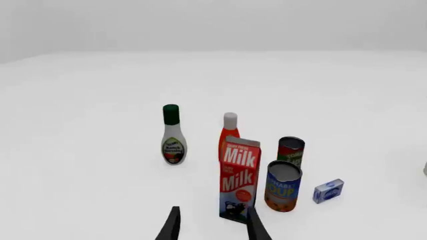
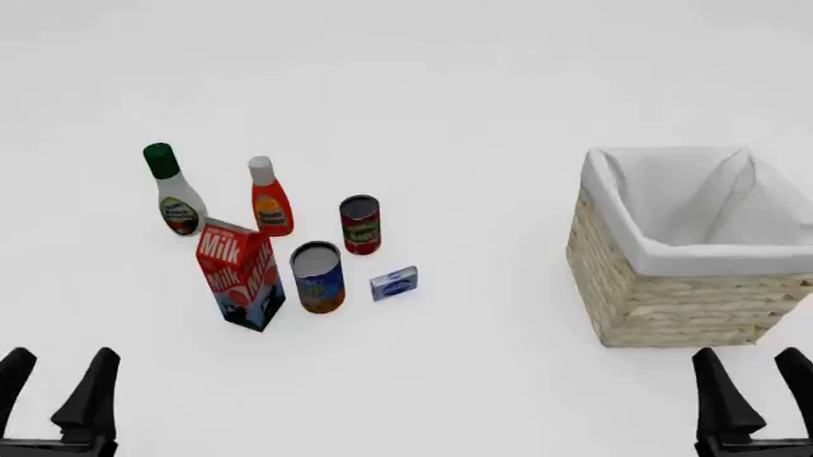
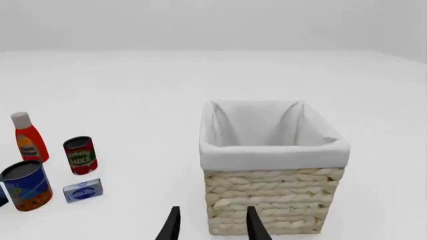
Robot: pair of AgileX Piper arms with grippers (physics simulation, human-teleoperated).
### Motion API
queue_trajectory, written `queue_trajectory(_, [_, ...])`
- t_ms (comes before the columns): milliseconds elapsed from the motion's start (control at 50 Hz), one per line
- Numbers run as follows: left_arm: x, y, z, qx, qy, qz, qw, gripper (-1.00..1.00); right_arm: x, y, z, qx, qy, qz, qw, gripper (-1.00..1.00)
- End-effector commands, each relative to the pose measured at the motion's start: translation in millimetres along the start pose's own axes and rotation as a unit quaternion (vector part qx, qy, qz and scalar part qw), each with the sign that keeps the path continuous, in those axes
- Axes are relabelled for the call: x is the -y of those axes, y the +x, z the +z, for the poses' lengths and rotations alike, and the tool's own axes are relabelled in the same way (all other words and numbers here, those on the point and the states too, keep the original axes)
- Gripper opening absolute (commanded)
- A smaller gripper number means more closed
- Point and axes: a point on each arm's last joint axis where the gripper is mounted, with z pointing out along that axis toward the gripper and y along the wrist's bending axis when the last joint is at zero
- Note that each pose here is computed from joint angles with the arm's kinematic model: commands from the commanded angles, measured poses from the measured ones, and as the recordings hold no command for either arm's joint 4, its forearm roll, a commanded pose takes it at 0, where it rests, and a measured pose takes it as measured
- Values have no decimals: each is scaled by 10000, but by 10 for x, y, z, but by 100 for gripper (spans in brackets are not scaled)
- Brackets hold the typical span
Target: Pick the salad dressing and place it in the basket.
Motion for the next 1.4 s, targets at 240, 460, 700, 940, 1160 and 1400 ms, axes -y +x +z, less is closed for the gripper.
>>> queue_trajectory(240, [10, -244, -7, 102, 100, -85, 9999, 100, 8, -63, -29, 81, 74, -62, 9999, 100])
queue_trajectory(460, [-36, -765, 621, -87, -144, 385, 9991, 100, 16, -139, -24, 146, 148, -97, 9997, 100])
queue_trajectory(700, [-134, -1241, 1338, -170, -346, 683, 9969, 100, 18, -147, -8, 151, 166, -90, 9997, 100])
queue_trajectory(940, [-183, -1511, 1933, -349, -353, 594, 9970, 100, 21, -151, 0, 119, 189, -86, 9997, 100])
queue_trajectory(1160, [-319, -1523, 2550, -661, -483, 569, 9950, 100, 24, -131, -4, 83, 209, -90, 9997, 100])
queue_trajectory(1400, [-484, -1416, 3076, -1009, -625, 466, 9918, 100, 25, -108, 0, 48, 215, -52, 9997, 100])
